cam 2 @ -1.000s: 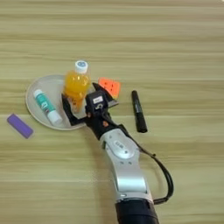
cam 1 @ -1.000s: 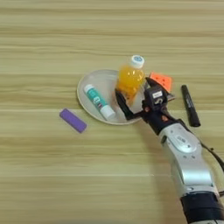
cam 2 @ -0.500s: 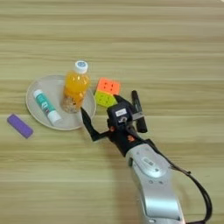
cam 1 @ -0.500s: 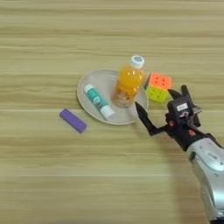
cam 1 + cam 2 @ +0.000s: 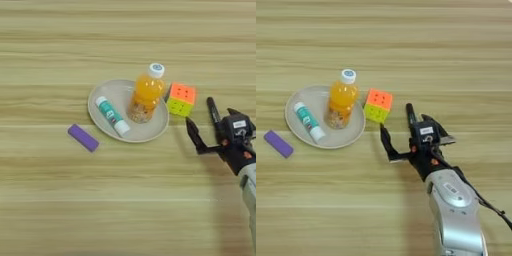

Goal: Move the objects on the table

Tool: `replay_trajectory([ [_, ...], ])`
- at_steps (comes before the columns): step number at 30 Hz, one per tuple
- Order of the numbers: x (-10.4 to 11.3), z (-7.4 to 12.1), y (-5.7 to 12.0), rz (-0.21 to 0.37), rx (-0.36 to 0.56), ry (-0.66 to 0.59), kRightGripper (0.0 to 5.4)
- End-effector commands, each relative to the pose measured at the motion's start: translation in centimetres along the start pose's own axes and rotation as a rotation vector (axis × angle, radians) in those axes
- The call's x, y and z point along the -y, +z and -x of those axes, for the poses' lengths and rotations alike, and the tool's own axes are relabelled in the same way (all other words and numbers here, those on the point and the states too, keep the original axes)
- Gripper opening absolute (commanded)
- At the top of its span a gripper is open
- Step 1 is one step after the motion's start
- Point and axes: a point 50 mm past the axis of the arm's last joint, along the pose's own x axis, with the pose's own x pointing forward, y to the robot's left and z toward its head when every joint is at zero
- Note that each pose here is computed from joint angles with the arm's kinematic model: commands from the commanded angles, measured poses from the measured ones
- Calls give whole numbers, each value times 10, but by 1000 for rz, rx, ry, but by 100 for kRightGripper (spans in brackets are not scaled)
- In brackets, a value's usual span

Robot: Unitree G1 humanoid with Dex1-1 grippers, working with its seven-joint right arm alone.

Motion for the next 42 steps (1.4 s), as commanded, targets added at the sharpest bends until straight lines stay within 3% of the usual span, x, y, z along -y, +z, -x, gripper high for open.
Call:
replay_trajectory([
  [1, 23, -13, 10, 22, 41, -77, 538],
  [7, 32, -18, -10, -112, -33, -97, 538],
  [12, 35, -20, -17, -130, -63, -113, 538],
  [16, 35, -22, -26, -220, -98, -99, 538],
  [24, 33, -25, -35, -280, -137, -81, 538],
  [34, 30, -28, -39, -313, -156, -53, 364],
  [42, 25, -30, -37, -292, -146, -36, 254],
])
